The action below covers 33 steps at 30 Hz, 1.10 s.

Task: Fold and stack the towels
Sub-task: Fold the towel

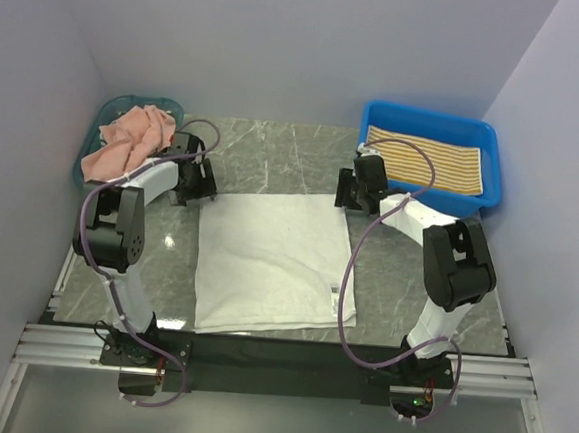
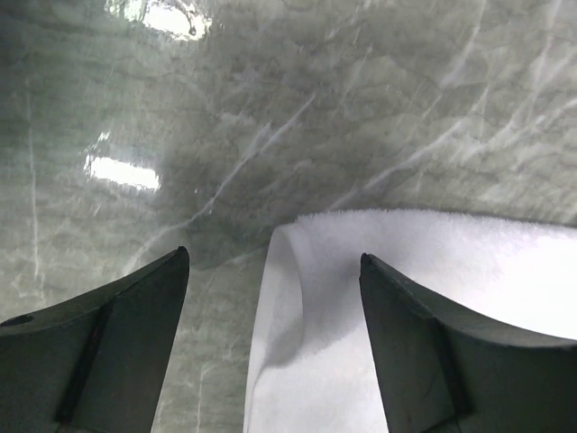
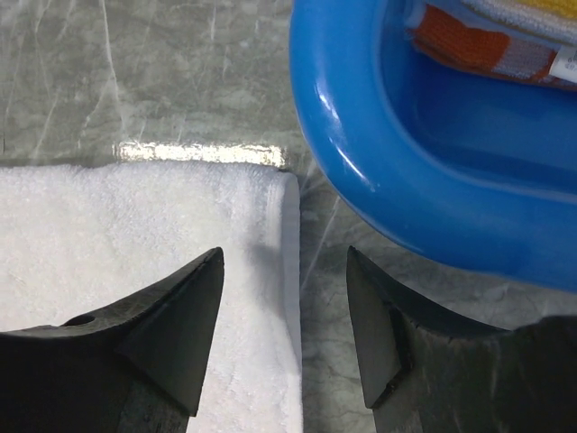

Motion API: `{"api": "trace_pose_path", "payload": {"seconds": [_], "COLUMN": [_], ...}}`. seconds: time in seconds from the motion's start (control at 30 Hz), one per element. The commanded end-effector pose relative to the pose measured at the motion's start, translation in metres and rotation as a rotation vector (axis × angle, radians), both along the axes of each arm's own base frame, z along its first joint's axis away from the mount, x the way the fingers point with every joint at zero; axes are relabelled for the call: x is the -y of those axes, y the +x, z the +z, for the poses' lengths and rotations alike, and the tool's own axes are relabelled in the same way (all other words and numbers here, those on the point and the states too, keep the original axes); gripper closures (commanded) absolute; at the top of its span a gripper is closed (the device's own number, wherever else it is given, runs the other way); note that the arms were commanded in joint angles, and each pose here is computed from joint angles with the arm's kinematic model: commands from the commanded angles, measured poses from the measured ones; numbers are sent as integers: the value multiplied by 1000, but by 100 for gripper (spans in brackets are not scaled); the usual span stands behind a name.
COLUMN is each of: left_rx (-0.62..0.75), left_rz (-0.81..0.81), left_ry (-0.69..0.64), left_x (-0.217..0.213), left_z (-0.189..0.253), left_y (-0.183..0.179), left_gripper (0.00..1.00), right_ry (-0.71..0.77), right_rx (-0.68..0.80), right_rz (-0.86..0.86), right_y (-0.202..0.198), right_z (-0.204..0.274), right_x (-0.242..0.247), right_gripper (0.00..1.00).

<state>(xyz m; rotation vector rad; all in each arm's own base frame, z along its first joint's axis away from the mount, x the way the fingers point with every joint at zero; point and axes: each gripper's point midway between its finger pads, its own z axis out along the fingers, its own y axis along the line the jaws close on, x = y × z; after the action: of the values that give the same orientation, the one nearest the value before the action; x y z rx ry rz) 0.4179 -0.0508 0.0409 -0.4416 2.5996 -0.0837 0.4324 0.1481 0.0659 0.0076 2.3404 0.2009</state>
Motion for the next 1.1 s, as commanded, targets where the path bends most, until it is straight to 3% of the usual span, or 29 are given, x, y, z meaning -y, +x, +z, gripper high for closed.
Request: {"api": "trace_pose_path", "payload": {"seconds": [0.0, 0.13, 0.43, 0.63, 1.07], "left_rx": [126, 254, 74, 69, 63], "left_rz": [-23, -67, -154, -112, -110], "left_ry": [-15, -25, 95, 150, 47], "left_x": [2, 7, 11, 1, 5], "left_z": [41, 74, 21, 11, -2], "left_y": [6, 6, -9, 3, 12], "left_gripper": [17, 20, 25, 35, 40], "right_ry": [7, 18, 29, 30, 45], "right_rx": [19, 23, 23, 18, 8], "right_rz": [3, 5, 7, 9, 17], "right_y": [9, 7, 3, 1, -1], "right_z": [8, 9, 10, 8, 5], "right_x": [-8, -9, -11, -11, -14], "right_gripper": [36, 36, 36, 36, 37]}}
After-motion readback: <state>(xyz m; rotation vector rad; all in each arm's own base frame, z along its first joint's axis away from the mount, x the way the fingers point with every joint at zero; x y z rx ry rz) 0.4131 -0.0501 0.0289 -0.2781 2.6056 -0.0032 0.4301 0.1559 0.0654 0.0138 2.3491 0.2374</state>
